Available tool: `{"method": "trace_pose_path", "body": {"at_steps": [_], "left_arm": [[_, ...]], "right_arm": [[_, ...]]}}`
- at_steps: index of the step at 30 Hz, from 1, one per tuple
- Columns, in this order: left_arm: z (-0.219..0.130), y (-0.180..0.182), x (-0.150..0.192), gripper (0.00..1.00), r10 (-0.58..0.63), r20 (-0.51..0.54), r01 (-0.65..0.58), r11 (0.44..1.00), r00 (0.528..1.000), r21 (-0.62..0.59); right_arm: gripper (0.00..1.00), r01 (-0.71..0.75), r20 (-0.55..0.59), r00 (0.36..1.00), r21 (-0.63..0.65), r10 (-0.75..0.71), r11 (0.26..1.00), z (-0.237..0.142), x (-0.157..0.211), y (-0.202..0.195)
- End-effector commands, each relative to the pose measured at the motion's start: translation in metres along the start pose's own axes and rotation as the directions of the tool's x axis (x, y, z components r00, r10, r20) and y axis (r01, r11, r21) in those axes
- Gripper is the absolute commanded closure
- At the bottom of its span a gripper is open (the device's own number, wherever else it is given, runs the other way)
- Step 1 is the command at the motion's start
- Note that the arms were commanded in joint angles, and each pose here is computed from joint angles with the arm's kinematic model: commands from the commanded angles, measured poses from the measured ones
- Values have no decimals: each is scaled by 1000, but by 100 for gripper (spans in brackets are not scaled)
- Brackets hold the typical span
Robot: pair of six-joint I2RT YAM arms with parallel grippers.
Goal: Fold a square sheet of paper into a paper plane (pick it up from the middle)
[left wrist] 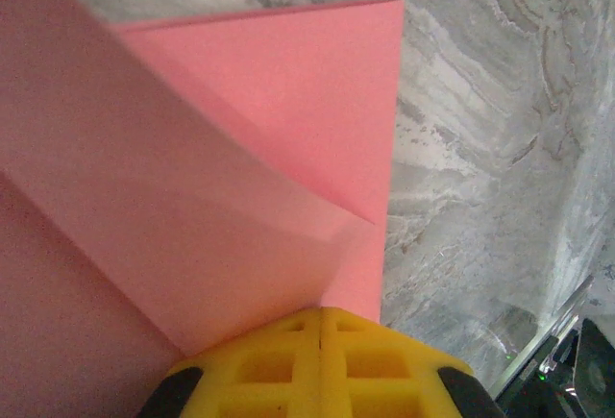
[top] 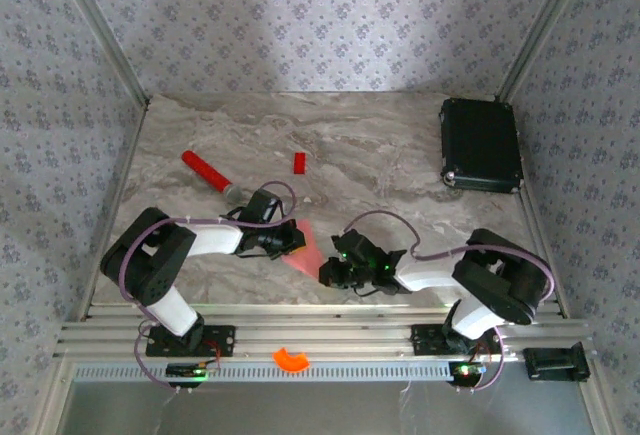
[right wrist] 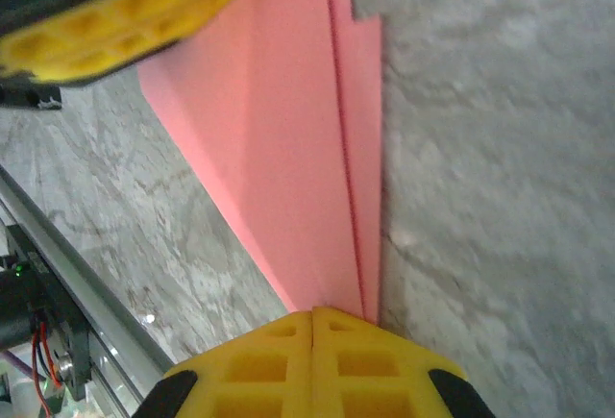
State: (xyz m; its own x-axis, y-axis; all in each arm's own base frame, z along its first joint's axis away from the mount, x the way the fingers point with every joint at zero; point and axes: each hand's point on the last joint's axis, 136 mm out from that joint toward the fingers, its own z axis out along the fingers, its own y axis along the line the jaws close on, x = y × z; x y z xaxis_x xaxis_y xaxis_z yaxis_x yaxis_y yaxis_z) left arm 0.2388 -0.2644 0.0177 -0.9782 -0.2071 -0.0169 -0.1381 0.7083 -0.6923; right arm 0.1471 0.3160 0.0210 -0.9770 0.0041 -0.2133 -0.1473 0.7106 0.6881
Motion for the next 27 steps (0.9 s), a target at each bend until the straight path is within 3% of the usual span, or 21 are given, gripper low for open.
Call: {"method": "trace_pose_path", "body": {"at_steps": [1, 6, 13, 19, 27], "left_arm": [[-1, 32, -1, 100, -32, 30, 35, 993, 999, -112], [-1, 31, 0, 100, -31, 28, 34, 994, 999, -109], [-2, 32, 1, 100, -35, 28, 38, 994, 999, -106], [-1, 30, 0, 100, -37, 27, 40, 994, 999, -101], [0, 32, 1, 100, -36, 21, 38, 994, 999, -107]], "right_arm": [[99, -25, -83, 996, 128, 35, 991, -6, 35, -34], [99, -25, -57, 998, 132, 32, 991, -19, 33, -32], [100, -5, 56, 998, -13, 5, 1000, -43, -14, 11], [100, 33, -5, 999, -44, -33, 998, -24, -31, 35], [99, -47, -87, 995, 55, 52, 997, 2, 3, -15]]}}
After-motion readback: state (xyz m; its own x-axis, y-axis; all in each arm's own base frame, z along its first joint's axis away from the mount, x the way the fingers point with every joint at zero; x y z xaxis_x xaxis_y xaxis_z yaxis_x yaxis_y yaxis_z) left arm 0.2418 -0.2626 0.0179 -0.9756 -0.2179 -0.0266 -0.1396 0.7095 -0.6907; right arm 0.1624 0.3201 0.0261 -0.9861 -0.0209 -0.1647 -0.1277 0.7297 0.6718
